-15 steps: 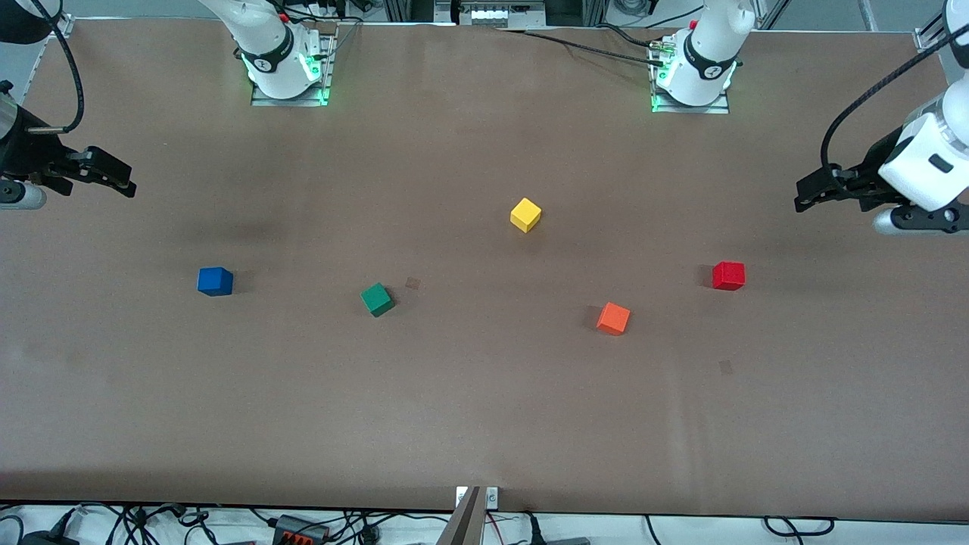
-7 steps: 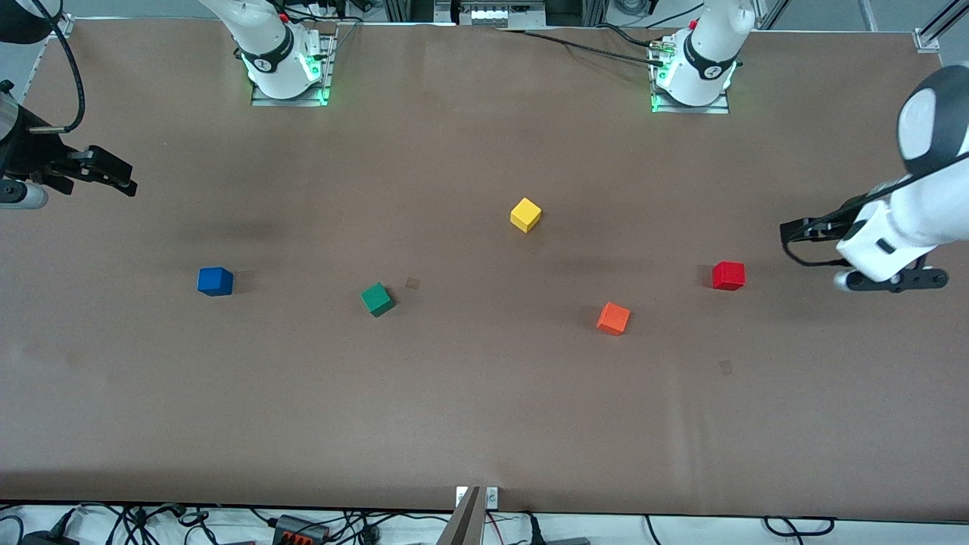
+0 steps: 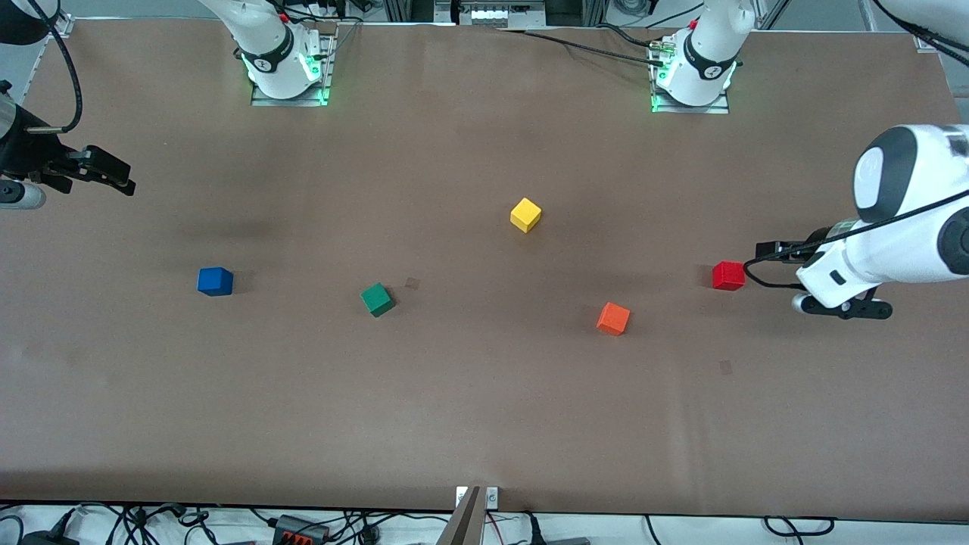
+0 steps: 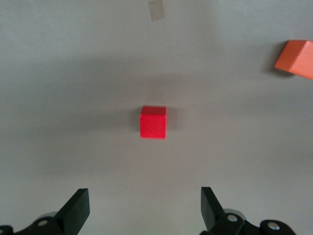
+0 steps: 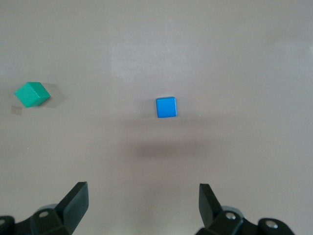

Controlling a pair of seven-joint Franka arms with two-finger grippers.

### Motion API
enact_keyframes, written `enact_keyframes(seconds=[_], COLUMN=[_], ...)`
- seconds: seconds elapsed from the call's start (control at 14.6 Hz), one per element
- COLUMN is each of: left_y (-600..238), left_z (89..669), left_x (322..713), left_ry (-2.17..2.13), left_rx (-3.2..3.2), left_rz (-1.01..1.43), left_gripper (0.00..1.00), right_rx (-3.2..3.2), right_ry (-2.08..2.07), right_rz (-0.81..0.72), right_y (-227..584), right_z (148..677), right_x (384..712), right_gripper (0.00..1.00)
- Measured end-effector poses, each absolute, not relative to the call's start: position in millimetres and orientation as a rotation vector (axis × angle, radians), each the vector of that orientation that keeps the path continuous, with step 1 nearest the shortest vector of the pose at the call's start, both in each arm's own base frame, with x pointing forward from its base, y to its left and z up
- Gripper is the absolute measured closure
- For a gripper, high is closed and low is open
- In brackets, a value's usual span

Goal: Pass red block to right arm, stack on blue
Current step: 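Move the left gripper down over the red cube, then close the left gripper on the red cube and lift it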

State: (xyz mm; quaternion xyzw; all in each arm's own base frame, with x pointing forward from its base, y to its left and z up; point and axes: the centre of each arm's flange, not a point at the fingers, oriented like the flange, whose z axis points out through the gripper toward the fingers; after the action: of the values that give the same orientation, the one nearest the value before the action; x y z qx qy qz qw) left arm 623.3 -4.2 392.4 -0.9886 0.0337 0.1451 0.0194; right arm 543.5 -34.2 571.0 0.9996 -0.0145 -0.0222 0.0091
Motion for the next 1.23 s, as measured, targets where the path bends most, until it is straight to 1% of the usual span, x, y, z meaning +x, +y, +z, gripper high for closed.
enact_keyframes(seconds=[0.41,0.75,1.02,1.23], left_y=[6.1,5.4,3.7,5.5], left_z=[312.1,254.4,221.7,214.9], left_x=[606.5,579.1,555.5,549.3], left_ry=[0.13,0.15,0.175,0.202], left_rx=[-3.09,-3.103,-3.105,-3.09], left_rz=[0.322,0.186,0.088,0.079], left_gripper=[0.0,0.0,0.0,0.0], right_rx=[3.123,3.123,3.122,3.122], right_ry=[-0.076,-0.067,-0.065,-0.059], right_rz=[-0.077,-0.073,-0.058,-0.055], right_y=[-44.9,-41.9,-41.2,-39.1], right_z=[570.3,570.8,574.9,575.6], right_x=[542.3,542.7,543.6,543.9], right_gripper=[0.0,0.0,0.0,0.0])
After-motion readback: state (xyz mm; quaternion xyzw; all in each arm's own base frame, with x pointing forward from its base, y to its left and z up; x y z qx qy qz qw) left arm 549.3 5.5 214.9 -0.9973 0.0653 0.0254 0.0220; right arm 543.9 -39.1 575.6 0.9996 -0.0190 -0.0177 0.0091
